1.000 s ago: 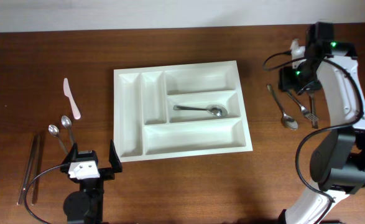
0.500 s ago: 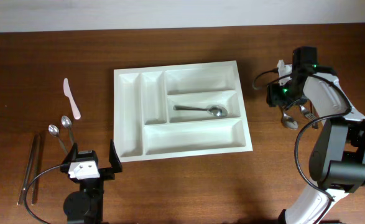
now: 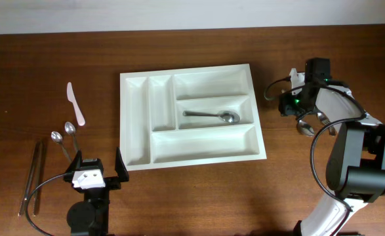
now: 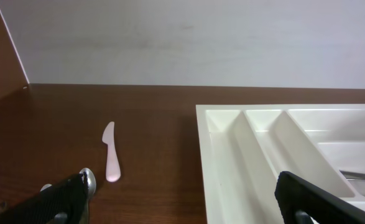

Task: Pack container
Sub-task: 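Return the right gripper to the remaining utensils on the right, then lower the right gripper and grasp the second spoon's handle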

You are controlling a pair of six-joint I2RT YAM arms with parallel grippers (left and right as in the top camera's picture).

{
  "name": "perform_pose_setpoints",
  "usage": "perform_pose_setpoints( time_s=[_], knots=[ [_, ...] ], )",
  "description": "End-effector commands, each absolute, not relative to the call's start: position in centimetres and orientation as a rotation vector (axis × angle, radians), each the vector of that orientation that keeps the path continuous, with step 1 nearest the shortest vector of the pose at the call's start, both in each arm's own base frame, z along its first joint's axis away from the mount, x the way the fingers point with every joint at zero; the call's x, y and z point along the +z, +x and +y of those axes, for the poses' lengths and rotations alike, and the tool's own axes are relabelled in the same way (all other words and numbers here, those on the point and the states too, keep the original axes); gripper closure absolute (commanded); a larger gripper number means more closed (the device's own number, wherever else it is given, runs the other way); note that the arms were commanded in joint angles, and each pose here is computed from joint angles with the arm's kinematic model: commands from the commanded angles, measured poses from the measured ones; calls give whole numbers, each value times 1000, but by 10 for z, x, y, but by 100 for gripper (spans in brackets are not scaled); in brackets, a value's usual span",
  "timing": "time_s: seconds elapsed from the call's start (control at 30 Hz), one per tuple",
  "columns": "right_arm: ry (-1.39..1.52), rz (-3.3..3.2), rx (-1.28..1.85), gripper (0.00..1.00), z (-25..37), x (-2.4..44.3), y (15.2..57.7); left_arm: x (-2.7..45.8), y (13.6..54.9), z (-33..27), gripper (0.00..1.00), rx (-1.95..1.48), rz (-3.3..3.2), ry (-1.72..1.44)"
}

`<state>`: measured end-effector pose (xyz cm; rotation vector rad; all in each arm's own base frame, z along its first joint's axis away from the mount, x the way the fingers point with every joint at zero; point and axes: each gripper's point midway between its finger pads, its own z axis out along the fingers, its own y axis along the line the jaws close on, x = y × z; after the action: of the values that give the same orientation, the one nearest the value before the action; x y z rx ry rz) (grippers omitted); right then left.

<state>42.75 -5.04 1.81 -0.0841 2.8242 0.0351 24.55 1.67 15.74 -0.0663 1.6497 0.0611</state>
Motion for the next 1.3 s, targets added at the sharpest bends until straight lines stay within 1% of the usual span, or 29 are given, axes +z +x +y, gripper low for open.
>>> perform_pose_setpoints(
  time_s=[0.0,0.27,0.43,0.6,0.8,0.97,1.03,1.2,1.23,1.27],
  knots=[
    [-94,2864,-13,36,-55,2,422,156,246,14,1,58,1650,-45],
    [-92,2954,11,37,-53,-24,407,156,246,14,1,58,1650,-45],
    [-84,2964,14,37,-53,-26,405,156,246,14,1,58,1650,-45],
    [71,3014,-8,37,-67,-28,392,156,246,14,1,58,1650,-45],
    [148,3055,1,38,-79,-29,379,156,246,14,1,58,1650,-45],
    [156,3066,5,50,-80,-29,375,156,246,14,1,58,1650,-45],
    [157,3065,7,57,-80,-29,376,156,246,14,1,58,1650,-45],
    [155,3061,16,89,-79,-29,377,156,246,14,1,58,1650,-45],
    [155,3060,15,94,-79,-29,377,156,246,14,1,58,1650,-45],
    [155,3060,15,96,-79,-29,377,156,246,14,1,58,1650,-45]
  ],
)
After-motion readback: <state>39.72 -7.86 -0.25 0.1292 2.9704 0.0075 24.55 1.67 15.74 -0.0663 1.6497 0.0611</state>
